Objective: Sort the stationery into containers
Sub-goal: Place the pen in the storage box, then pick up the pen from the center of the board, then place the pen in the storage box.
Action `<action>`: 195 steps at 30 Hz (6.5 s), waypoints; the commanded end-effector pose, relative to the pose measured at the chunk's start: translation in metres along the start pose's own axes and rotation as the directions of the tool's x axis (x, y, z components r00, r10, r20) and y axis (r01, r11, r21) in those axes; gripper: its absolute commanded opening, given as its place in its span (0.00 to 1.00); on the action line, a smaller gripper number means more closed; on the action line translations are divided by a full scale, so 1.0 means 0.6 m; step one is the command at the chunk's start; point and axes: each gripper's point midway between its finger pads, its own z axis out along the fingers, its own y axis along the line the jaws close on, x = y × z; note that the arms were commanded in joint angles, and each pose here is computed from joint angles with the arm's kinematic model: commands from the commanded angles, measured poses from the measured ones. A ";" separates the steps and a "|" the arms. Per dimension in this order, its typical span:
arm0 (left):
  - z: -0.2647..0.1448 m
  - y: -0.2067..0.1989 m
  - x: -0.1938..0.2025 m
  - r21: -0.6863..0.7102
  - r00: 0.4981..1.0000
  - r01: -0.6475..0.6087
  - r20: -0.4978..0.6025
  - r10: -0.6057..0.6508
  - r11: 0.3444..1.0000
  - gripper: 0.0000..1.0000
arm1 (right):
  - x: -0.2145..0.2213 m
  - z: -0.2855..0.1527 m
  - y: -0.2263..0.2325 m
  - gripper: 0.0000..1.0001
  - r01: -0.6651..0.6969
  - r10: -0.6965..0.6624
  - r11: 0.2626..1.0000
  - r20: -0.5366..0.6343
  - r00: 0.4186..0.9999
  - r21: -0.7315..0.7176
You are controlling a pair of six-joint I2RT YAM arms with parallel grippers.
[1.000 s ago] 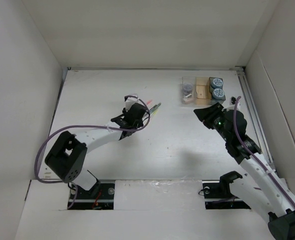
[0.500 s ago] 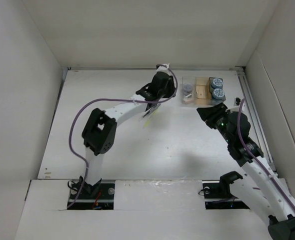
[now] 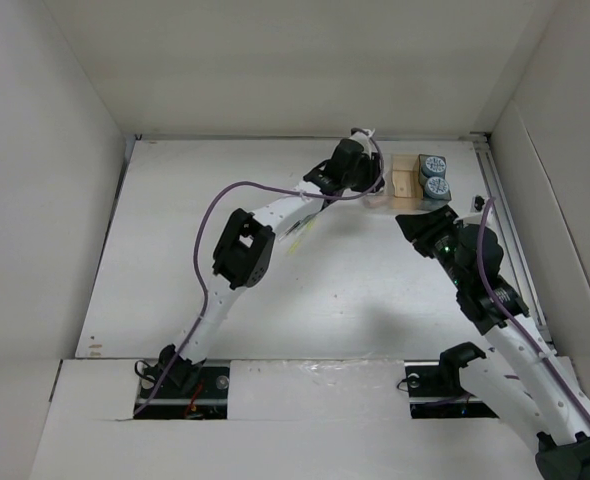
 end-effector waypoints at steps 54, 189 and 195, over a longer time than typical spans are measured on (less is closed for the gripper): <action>-0.306 0.324 0.130 -0.628 0.994 -0.103 -0.040 0.100 0.771 0.34 | 0.029 0.030 0.011 0.30 0.011 -0.016 0.999 -0.098 0.995 -0.047; -0.452 0.030 0.104 0.098 0.975 0.124 0.172 -0.139 0.987 0.64 | -0.174 0.380 -0.279 0.00 0.240 -0.477 0.479 0.021 0.878 0.844; -0.453 0.055 0.097 0.009 0.973 0.129 0.192 -0.129 0.992 0.42 | -0.128 0.406 -0.263 0.11 0.313 -0.465 0.513 -0.047 0.884 0.800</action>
